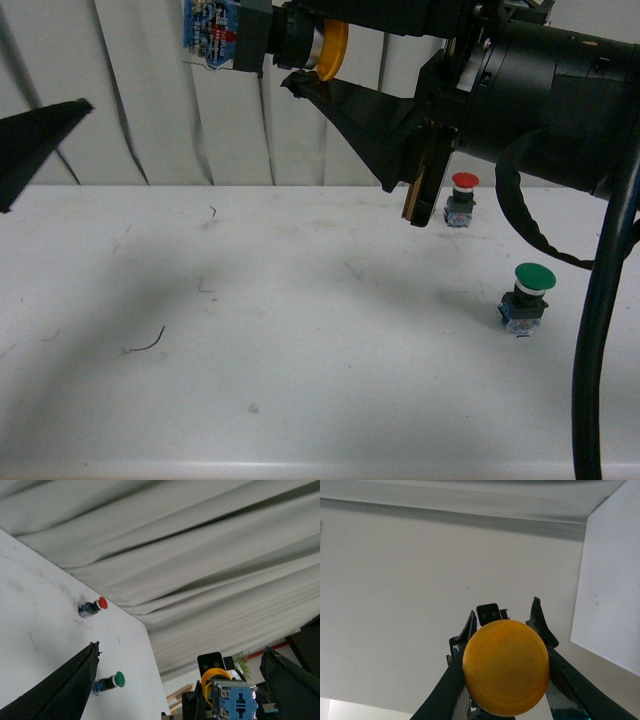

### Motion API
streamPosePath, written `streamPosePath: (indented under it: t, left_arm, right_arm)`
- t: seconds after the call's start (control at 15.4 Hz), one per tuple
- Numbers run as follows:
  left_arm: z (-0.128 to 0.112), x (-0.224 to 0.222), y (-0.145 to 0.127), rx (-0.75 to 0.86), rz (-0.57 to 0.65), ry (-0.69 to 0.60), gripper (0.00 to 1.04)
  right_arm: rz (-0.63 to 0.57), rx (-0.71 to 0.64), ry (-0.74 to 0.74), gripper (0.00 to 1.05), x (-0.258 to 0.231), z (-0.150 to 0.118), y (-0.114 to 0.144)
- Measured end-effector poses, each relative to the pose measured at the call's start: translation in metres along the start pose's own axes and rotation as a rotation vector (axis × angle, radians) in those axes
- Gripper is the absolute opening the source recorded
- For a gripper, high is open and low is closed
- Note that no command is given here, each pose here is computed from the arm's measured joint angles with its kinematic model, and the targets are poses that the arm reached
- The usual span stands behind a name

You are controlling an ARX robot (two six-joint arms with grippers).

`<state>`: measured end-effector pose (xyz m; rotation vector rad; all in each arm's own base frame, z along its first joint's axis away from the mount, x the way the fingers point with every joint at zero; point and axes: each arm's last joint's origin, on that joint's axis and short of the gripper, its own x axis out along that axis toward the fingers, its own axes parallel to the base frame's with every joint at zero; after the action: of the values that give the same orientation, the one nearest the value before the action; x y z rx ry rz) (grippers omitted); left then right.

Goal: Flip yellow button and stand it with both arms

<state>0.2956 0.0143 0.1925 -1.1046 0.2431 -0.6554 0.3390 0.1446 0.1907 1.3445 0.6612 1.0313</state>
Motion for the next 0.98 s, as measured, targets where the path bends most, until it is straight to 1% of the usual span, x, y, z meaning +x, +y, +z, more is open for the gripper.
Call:
streamPosePath:
  t: [0.13, 0.2, 0.33, 0.52, 0.59, 0.72, 0.78, 0.85, 0.91, 0.98]
  left_arm:
    - [0.023, -0.026, 0.008, -0.011, 0.064, -0.044, 0.98]
    - [0.030, -0.041, 0.007, 0.006, 0.091, -0.055, 0.98]
    - [0.036, -0.078, -0.010, 0.115, 0.122, -0.059, 0.98]
    - [0.027, -0.129, -0.036, 0.347, 0.144, -0.040, 0.98]
    - [0.025, -0.145, -0.051, 0.533, 0.134, -0.056, 0.98]
    - [0.022, -0.166, -0.068, 0.763, 0.138, -0.058, 0.98]
    - [0.013, -0.165, -0.068, 0.738, 0.281, -0.167, 0.87]
    - [-0.005, -0.163, -0.069, 0.821, 0.415, -0.231, 0.76]
    - [-0.023, -0.162, -0.067, 0.903, 0.516, -0.242, 0.65]
    - [-0.036, -0.160, -0.065, 0.971, 0.584, -0.242, 0.55]
  right_arm:
    - [-0.002, 0.027, -0.014, 0.36, -0.002, 0.008, -0.002]
    - [-0.003, 0.038, -0.017, 0.36, -0.001, 0.009, -0.003]
    - [-0.005, 0.054, -0.017, 0.36, 0.001, 0.012, -0.006]
    - [-0.005, 0.060, -0.013, 0.36, 0.003, 0.015, -0.009]
    - [-0.004, 0.062, -0.009, 0.36, 0.004, 0.017, -0.010]
    - [-0.005, 0.066, -0.010, 0.36, 0.003, 0.021, -0.011]
    - [-0.005, 0.069, -0.011, 0.36, 0.003, 0.021, -0.011]
    - [-0.001, 0.067, -0.011, 0.36, 0.004, 0.022, -0.010]
    - [0.000, 0.067, -0.011, 0.36, 0.004, 0.022, -0.010]
    - [0.000, 0.067, -0.007, 0.36, 0.004, 0.022, -0.010]
